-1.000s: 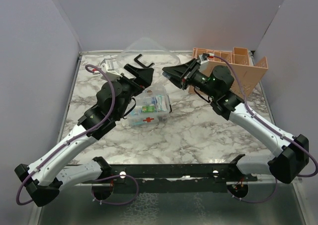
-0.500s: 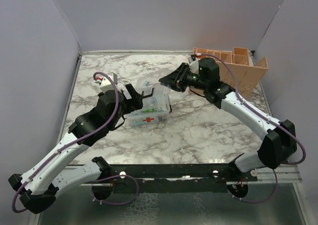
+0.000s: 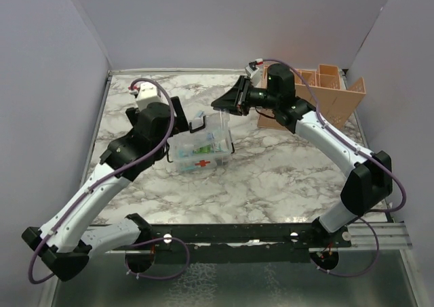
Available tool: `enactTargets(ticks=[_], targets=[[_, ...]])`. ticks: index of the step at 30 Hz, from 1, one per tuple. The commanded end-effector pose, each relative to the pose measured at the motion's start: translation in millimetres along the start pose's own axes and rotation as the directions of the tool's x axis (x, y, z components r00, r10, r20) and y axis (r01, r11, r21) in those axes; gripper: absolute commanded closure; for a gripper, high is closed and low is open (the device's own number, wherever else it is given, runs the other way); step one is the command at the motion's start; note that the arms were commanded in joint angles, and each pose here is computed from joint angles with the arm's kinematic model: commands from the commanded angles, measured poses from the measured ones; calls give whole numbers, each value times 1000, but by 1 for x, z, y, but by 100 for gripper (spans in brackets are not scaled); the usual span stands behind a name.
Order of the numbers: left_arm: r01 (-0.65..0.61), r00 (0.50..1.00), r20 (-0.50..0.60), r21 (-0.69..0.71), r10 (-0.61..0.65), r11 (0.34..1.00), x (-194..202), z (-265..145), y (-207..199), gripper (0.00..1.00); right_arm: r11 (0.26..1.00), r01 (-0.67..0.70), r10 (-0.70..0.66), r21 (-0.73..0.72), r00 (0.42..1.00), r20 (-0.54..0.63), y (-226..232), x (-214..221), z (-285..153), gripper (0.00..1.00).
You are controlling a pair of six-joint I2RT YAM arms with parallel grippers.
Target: Organize the medicine kit
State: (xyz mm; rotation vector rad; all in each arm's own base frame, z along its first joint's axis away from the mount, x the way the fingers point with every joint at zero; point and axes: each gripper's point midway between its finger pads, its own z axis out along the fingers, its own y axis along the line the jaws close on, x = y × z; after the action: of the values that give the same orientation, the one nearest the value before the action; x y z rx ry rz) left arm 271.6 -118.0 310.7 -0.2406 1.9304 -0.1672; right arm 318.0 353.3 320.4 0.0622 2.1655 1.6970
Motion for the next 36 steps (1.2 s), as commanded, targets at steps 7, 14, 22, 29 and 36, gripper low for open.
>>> enactTargets(ticks=[7,14,22,29,36], targets=[[163,986,-9,-108,-165,981,-41,62,51,1,992,-28,10,-125,990,-137,28,1,8,89],[324,940,-91,-78,-330,943,-27,83,79,3,984,-109,75,-140,970,-229,13,11,24,89],[451,871,-194,-53,-452,891,11,90,89,5,972,-164,114,-168,955,-275,9,19,35,89],[490,834,-275,-31,-479,871,37,91,84,6,979,-159,128,-127,966,-223,-10,14,44,89],[499,813,-344,-4,-470,866,57,88,79,6,991,-117,109,-65,987,-117,-48,5,47,89]])
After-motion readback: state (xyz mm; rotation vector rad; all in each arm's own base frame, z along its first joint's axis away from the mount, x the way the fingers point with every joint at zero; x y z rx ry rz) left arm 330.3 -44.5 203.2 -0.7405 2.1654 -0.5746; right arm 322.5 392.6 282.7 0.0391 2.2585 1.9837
